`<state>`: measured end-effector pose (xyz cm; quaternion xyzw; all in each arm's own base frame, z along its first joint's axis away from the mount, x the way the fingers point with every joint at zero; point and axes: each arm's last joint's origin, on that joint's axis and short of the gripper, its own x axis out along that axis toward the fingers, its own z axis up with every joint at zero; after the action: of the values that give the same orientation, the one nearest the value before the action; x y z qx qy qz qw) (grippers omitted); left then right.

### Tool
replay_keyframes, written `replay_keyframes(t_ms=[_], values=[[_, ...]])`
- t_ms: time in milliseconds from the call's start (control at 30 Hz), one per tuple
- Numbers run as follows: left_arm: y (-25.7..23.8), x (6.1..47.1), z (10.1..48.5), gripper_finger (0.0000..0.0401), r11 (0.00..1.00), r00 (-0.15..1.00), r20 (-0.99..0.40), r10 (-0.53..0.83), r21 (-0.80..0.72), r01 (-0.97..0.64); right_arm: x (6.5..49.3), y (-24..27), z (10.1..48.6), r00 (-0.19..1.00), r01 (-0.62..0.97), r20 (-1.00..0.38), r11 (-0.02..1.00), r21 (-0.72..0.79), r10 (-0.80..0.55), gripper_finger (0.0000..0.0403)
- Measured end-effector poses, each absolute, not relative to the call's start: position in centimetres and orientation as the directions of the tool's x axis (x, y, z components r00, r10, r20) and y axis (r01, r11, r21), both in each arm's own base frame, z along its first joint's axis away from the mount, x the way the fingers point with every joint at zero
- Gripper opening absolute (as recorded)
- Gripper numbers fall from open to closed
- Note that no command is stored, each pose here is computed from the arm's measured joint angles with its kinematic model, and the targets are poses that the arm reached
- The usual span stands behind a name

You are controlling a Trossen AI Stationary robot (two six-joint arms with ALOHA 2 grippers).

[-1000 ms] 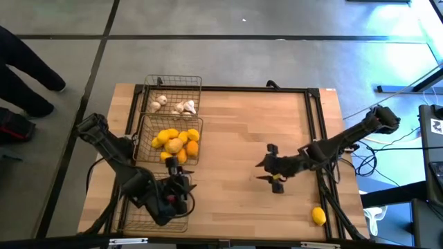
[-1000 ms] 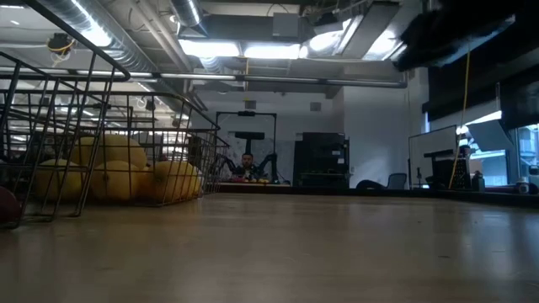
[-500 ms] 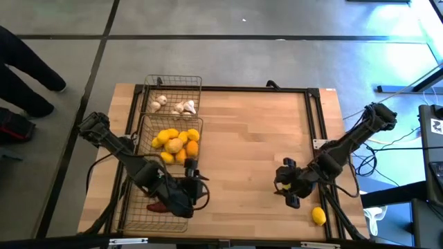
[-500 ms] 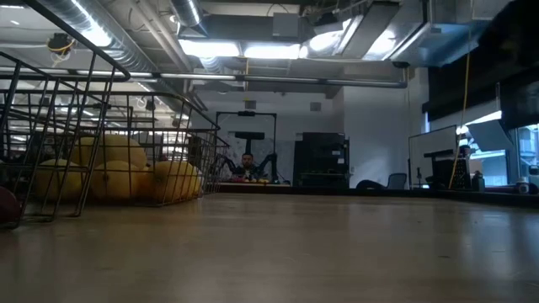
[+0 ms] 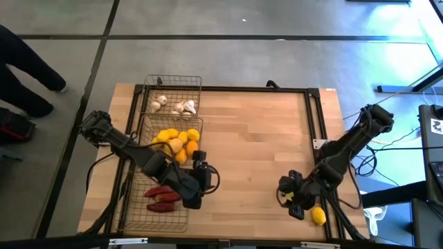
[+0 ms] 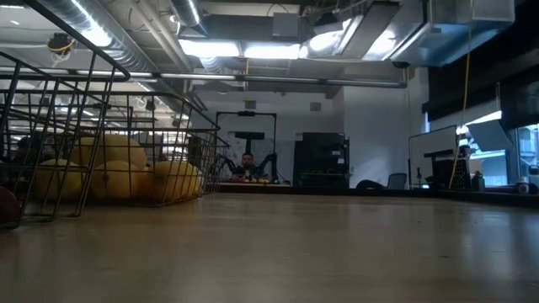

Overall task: Sort produce into baskets
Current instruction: Put the lemon in the middle wire basket

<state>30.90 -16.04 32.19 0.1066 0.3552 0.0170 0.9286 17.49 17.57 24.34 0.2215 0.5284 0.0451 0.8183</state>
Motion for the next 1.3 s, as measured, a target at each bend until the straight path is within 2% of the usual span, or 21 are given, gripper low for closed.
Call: replay_keyframes(t_ms=[233, 400, 467, 667, 833, 1000, 1300], values=[[-15.5, 31.2, 32.2, 0.021, 0.973, 0.744, -0.657, 0.121, 0.228, 0.043, 16.1, 19.1, 22.7, 0.257, 0.268, -0.908, 0.878, 0.396, 0.331, 0.0207], [-15.5, 31.1, 32.2, 0.021, 0.966, 0.742, -0.66, 0.121, 0.251, 0.066, 14.5, 19.2, 20.8, -0.026, 0.428, -0.964, 0.875, 0.228, 0.264, 0.0207], [-15.5, 31.1, 32.1, 0.021, 0.964, 0.736, -0.665, 0.124, 0.258, 0.071, 14.1, 19.6, 20.3, -0.088, 0.446, -0.961, 0.873, 0.196, 0.26, 0.0207], [-15.4, 30.8, 30.4, 0.021, 0.948, 0.706, -0.694, 0.141, 0.3, 0.106, 14.2, 20.0, 19.5, -0.141, 0.515, -0.956, 0.844, 0.15, 0.256, 0.0207], [-14.6, 30.8, 28.2, 0.021, 0.945, 0.673, -0.72, 0.169, 0.313, 0.098, 14.1, 20.5, 19.2, -0.235, 0.612, -0.918, 0.782, 0.115, 0.319, 0.0207], [-14.7, 31.2, 28.1, 0.021, 0.953, 0.696, -0.709, 0.113, 0.276, 0.127, 14.0, 21.2, 18.5, -0.288, 0.627, -0.896, 0.774, 0.09, 0.338, 0.021], [-14.8, 31.4, 28.2, 0.021, 0.949, 0.709, -0.699, 0.094, 0.279, 0.149, 14.1, 21.9, 16.9, -0.429, 0.66, -0.828, 0.751, -0.015, 0.36, 0.0287]])
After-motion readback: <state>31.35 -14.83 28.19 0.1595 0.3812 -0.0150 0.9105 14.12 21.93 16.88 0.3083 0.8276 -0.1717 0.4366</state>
